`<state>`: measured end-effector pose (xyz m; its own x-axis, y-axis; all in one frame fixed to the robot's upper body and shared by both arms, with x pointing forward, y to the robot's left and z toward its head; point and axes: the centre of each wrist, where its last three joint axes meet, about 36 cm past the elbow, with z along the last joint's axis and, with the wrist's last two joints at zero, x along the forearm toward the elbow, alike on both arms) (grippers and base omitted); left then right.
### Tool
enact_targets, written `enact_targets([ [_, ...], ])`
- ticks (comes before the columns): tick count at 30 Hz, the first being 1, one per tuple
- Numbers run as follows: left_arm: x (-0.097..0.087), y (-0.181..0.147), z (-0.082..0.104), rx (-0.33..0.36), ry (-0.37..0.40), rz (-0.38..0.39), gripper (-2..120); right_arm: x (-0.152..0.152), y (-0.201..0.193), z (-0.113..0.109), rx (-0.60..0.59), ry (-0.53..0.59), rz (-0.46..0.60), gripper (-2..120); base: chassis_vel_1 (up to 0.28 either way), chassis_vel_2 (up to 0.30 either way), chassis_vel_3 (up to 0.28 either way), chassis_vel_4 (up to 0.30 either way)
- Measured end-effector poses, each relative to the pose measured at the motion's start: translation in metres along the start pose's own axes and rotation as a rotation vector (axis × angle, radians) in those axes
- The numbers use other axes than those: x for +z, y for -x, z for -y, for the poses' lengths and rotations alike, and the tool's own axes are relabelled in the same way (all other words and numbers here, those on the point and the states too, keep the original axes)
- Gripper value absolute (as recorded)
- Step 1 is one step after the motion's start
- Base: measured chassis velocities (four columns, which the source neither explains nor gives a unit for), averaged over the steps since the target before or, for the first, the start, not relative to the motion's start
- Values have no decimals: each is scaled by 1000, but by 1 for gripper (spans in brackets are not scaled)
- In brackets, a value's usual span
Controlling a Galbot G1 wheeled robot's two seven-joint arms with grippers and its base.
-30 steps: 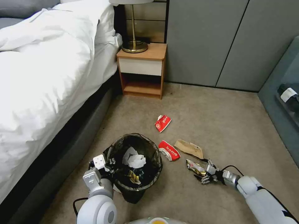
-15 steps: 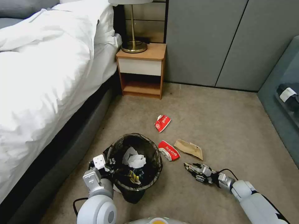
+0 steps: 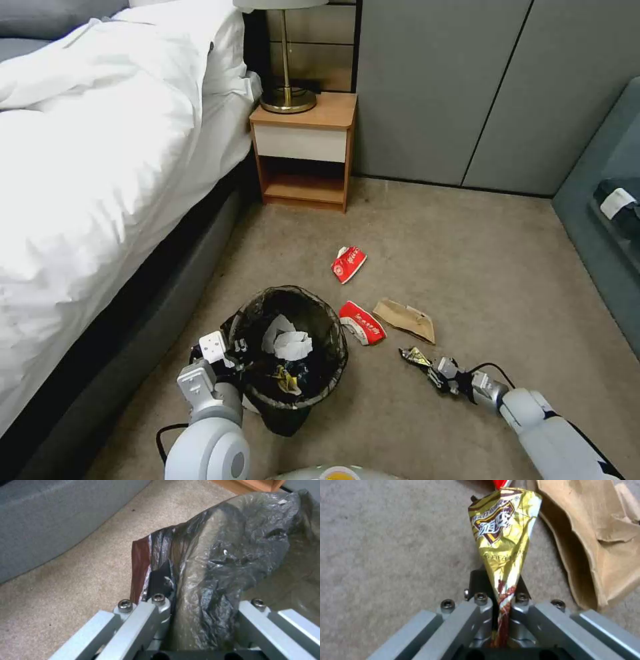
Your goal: Pick up the trash bin, then pick up the garbage from the floor and place it into the trash bin.
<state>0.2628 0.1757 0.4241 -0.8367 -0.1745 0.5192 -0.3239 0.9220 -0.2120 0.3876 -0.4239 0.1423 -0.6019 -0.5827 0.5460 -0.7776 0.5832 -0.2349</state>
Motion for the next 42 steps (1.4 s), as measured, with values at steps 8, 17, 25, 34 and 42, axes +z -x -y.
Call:
enact_targets([
  [8,0,0,0,0,0,0,75,-2,0,-1,15,5,17,0,0,0,0,0],
  [17,0,0,0,0,0,0,75,-74,13,3,275,7,390,0,0,0,0,0],
  [25,0,0,0,0,0,0,75,-193,-4,-22,306,-42,726,0,0,0,0,0],
  [34,0,0,0,0,0,0,75,-302,-21,-116,101,66,971,0,0,0,0,0],
  [42,0,0,0,0,0,0,75,-300,-6,-160,-22,95,923,0,0,0,0,0],
])
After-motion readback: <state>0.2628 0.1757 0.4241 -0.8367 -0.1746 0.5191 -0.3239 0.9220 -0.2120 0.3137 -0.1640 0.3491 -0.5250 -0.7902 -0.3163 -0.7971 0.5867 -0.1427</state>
